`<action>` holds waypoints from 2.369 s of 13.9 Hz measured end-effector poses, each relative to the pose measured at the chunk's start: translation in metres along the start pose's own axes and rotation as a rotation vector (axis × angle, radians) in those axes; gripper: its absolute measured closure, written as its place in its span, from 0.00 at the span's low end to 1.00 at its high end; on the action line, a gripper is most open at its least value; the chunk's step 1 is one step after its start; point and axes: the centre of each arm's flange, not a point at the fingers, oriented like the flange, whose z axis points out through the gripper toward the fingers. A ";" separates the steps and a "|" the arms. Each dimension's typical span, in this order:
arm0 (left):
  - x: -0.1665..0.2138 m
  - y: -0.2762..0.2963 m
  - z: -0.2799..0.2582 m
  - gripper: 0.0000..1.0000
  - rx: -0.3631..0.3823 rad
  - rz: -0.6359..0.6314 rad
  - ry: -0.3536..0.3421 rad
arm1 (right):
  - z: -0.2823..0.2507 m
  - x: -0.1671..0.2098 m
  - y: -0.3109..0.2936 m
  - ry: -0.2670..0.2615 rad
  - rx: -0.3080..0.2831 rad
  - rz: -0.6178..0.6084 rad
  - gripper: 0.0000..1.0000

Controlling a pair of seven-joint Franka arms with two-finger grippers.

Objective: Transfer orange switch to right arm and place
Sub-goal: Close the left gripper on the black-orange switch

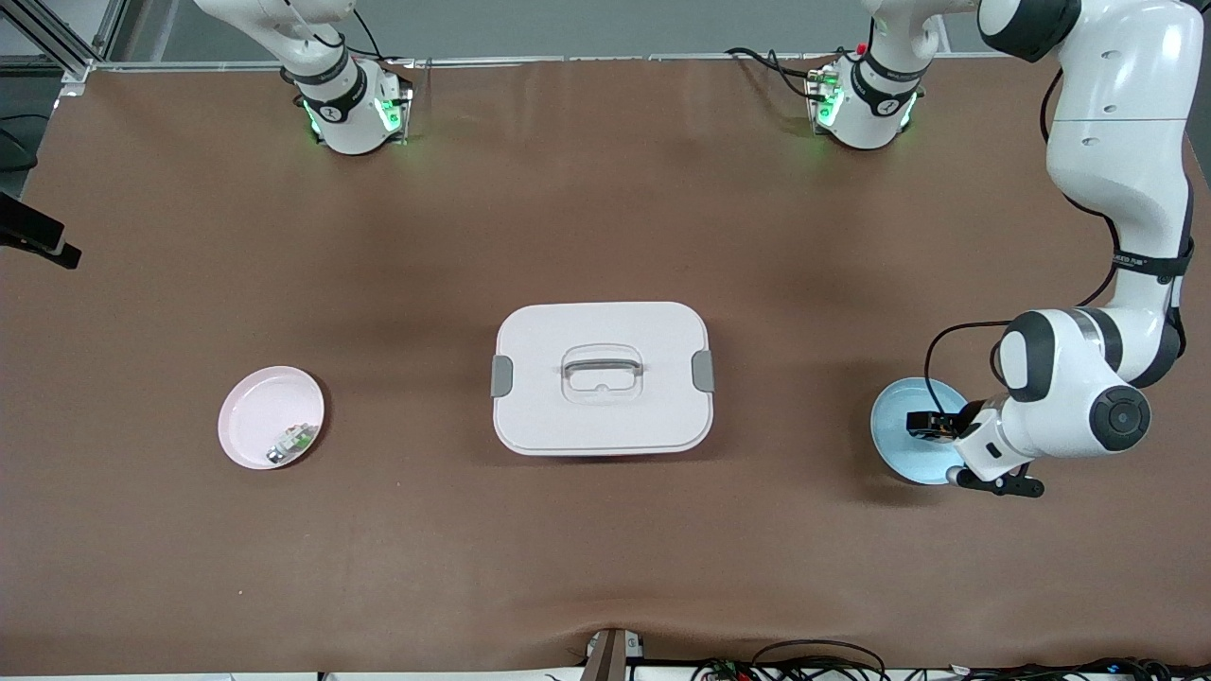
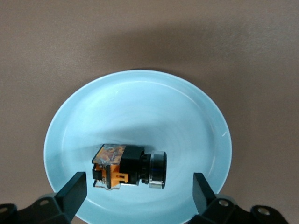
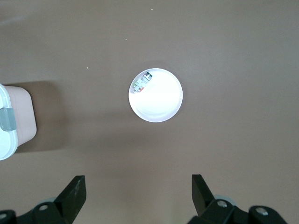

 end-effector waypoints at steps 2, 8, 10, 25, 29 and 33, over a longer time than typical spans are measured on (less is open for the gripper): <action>0.000 -0.004 0.001 0.00 0.004 -0.001 0.000 | 0.000 0.000 0.000 0.000 0.000 0.001 0.00; 0.001 -0.007 0.014 0.00 0.011 -0.003 0.033 | 0.000 0.000 0.001 0.001 0.000 0.002 0.00; 0.000 -0.007 0.019 0.00 0.010 -0.004 0.032 | 0.000 0.000 0.001 0.001 0.000 0.002 0.00; -0.002 -0.008 0.031 0.00 0.001 -0.005 0.033 | 0.000 0.000 0.002 0.001 0.000 0.003 0.00; -0.002 -0.008 0.032 0.00 0.000 -0.006 0.033 | 0.000 0.000 0.002 0.001 0.000 0.004 0.00; -0.003 -0.008 0.034 0.00 0.000 -0.006 0.031 | 0.000 0.000 0.002 0.001 0.000 0.004 0.00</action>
